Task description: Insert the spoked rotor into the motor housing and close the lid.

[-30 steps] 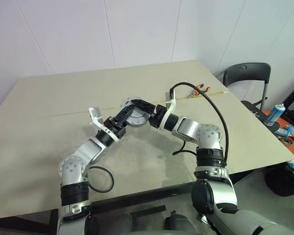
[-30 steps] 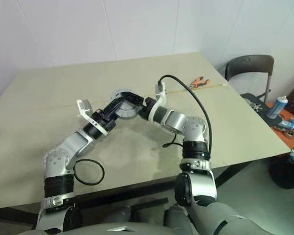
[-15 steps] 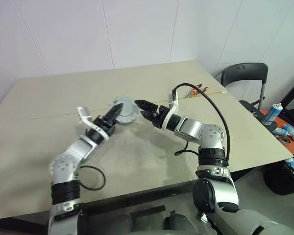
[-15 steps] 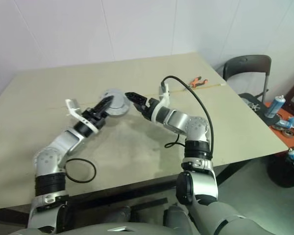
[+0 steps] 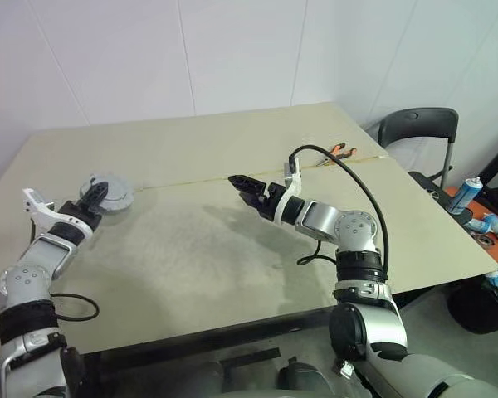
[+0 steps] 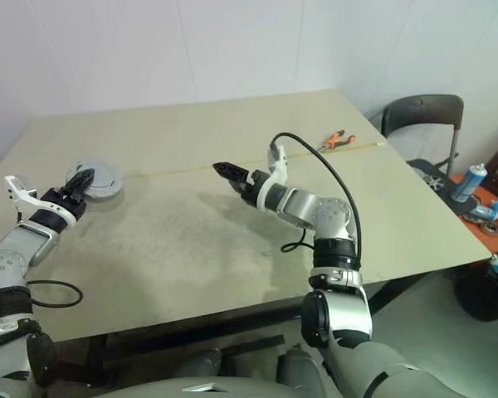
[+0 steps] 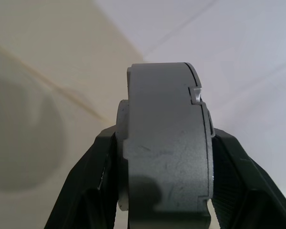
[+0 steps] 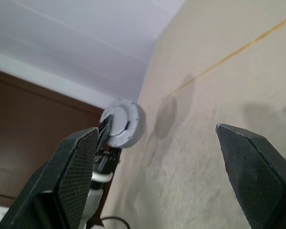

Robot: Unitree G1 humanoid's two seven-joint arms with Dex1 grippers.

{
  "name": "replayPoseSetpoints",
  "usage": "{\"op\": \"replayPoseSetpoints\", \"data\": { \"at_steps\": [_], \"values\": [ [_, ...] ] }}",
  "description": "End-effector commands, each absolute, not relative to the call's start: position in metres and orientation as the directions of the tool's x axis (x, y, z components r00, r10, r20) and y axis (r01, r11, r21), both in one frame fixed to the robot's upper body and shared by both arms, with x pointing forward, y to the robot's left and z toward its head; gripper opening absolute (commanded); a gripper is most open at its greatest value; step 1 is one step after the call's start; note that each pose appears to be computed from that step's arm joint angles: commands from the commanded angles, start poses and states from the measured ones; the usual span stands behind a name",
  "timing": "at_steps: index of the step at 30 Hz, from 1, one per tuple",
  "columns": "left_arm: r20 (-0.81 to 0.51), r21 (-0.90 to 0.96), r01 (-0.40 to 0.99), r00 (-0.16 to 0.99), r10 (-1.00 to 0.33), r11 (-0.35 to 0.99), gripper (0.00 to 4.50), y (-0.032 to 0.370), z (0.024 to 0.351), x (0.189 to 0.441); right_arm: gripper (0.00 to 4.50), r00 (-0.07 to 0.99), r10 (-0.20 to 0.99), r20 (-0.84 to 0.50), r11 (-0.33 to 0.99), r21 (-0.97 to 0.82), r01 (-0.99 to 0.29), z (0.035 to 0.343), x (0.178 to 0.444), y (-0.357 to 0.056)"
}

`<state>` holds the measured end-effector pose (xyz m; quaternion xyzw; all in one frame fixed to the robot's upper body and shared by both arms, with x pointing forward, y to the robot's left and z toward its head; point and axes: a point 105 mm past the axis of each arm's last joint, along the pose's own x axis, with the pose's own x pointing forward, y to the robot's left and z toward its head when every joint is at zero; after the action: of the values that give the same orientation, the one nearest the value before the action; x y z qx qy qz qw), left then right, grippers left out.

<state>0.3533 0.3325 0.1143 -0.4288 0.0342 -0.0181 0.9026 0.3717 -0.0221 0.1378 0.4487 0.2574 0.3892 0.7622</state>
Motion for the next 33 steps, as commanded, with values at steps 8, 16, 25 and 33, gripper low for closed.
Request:
{"op": "replayPoseSetpoints", "data": {
  "at_steps": [8,16,25,33],
  "values": [
    [-0.207,-0.64,-0.101,0.977,-0.045,0.762,2.32,0.333,0.073,0.367,4.11,0.587,0.808,-0.053,0.33,0.866,-0.376,0.137,0.373,-0.024],
    [-0.237,-0.633,-0.147,0.972,-0.009,0.76,4.42,0.353,0.069,0.356,4.15,0.588,0.807,-0.048,0.329,0.864,-0.381,0.137,0.373,-0.025],
    [-0.127,-0.57,-0.112,0.991,0.047,0.814,4.42,0.421,0.123,0.322,4.15,0.576,0.817,-0.025,0.309,0.863,-0.4,0.141,0.374,-0.022],
    [-0.051,-0.488,-0.126,0.992,0.115,0.864,4.42,0.455,0.165,0.305,4.15,0.574,0.818,-0.024,0.31,0.86,-0.406,0.141,0.372,-0.023]
  ]
}}
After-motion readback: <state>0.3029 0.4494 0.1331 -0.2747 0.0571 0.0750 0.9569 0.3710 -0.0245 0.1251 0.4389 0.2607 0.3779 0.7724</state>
